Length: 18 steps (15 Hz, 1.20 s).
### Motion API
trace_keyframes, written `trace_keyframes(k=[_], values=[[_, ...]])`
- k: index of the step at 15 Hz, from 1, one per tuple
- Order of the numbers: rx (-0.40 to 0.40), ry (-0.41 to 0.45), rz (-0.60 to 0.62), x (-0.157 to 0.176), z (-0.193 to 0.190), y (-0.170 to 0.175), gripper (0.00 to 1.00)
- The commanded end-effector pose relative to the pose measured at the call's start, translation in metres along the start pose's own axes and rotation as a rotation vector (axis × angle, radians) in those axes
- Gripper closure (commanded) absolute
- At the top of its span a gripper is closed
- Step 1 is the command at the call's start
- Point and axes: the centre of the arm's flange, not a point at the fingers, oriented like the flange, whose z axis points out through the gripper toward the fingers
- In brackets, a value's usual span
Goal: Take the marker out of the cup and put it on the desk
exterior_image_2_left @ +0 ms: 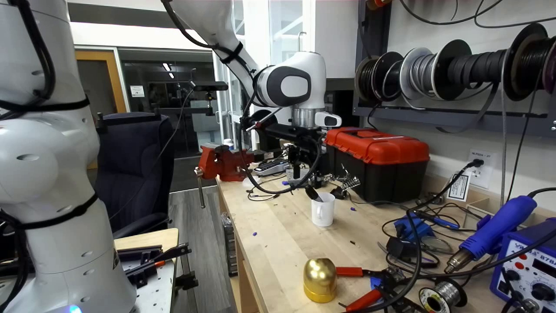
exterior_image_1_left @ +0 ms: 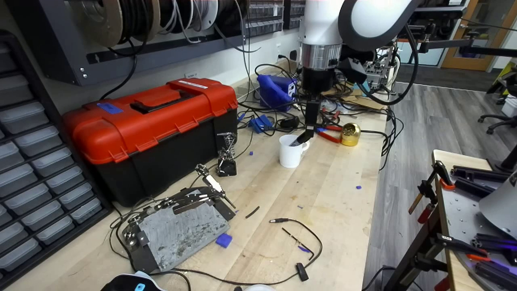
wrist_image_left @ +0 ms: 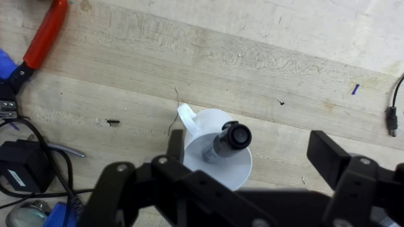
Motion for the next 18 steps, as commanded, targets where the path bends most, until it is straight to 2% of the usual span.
trace_keyframes(k=[1,18], values=[[0.027,-0.028,-0.013,0.002,0.000,-0.001,0.00],[0.046,-0.061,-0.033,-0.006,0.027,0.007,0.00]])
